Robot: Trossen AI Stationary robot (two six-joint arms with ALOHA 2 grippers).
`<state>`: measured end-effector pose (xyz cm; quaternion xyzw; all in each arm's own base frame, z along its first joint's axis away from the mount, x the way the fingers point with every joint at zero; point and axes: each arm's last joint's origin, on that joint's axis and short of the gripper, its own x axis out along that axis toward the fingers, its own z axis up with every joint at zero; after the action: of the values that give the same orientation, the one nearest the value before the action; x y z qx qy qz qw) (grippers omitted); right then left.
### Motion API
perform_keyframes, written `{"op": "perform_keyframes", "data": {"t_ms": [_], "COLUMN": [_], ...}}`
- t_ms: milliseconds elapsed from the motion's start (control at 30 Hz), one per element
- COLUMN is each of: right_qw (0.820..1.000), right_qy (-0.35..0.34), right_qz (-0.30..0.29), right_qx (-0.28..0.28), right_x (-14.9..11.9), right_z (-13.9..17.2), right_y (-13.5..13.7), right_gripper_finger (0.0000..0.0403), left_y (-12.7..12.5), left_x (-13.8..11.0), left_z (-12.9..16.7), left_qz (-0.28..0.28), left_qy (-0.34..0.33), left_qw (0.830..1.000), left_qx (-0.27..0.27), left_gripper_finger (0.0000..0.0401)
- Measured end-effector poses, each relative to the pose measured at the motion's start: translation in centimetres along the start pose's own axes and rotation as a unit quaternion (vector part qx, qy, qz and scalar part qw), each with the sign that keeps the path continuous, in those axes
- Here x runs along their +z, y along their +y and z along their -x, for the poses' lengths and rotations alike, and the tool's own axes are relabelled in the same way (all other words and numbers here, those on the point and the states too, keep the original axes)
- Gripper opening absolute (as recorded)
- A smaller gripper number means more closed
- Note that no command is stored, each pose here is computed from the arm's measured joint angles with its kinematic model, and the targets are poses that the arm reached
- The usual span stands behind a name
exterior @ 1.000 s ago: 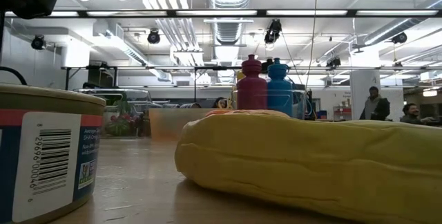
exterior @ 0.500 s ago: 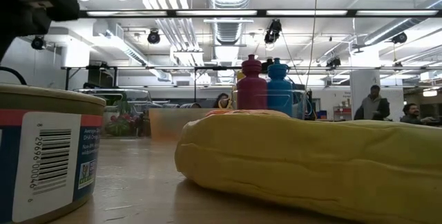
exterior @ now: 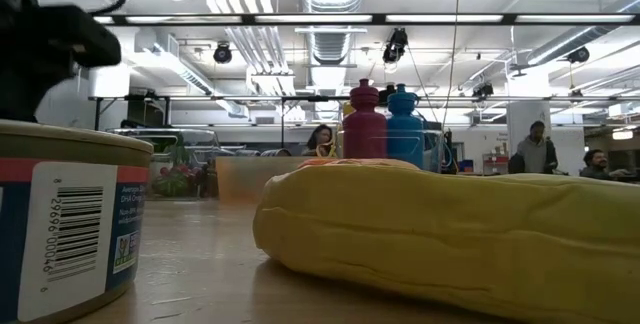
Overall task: Pick & Place Food Item
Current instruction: Put the kiwi into the left transparent bin
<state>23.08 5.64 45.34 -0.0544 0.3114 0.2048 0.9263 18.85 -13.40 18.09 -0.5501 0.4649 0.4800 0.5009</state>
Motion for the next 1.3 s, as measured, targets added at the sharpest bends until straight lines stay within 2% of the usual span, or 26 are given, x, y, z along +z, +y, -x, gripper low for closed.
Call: {"op": "perform_keyframes", "data": {"t_ms": [267, 467, 767, 1300], "right_qw": [1.0, 1.0, 1.0, 1.0], "right_qy": [0.0, 0.0, 0.0, 0.0], "right_qz": [0.0, 0.001, 0.001, 0.0], "right_qx": [0.0, 0.0, 0.0, 0.0], "right_x": [0.0, 0.0, 0.0, 0.0], "right_z": [0.0, 0.0, 0.0, 0.0], "right_y": [0.0, 0.0, 0.0, 0.0], "right_gripper_finger": [0.0043, 0.0043, 0.0043, 0.0043], "left_y": [0.4, 0.4, 0.7, 0.8], "left_x": [1.0, 1.0, 1.3, 1.4], "left_z": [-2.4, -2.4, -2.2, -2.2], "left_qz": [0.011, 0.012, 0.014, 0.012], "left_qy": [0.021, 0.019, 0.02, 0.015], "left_qw": [0.999, 0.999, 1.0, 1.0], "left_qx": [-0.025, -0.023, -0.017, -0.015], "left_gripper_finger": [0.021, 0.0213, 0.0249, 0.0235]}}
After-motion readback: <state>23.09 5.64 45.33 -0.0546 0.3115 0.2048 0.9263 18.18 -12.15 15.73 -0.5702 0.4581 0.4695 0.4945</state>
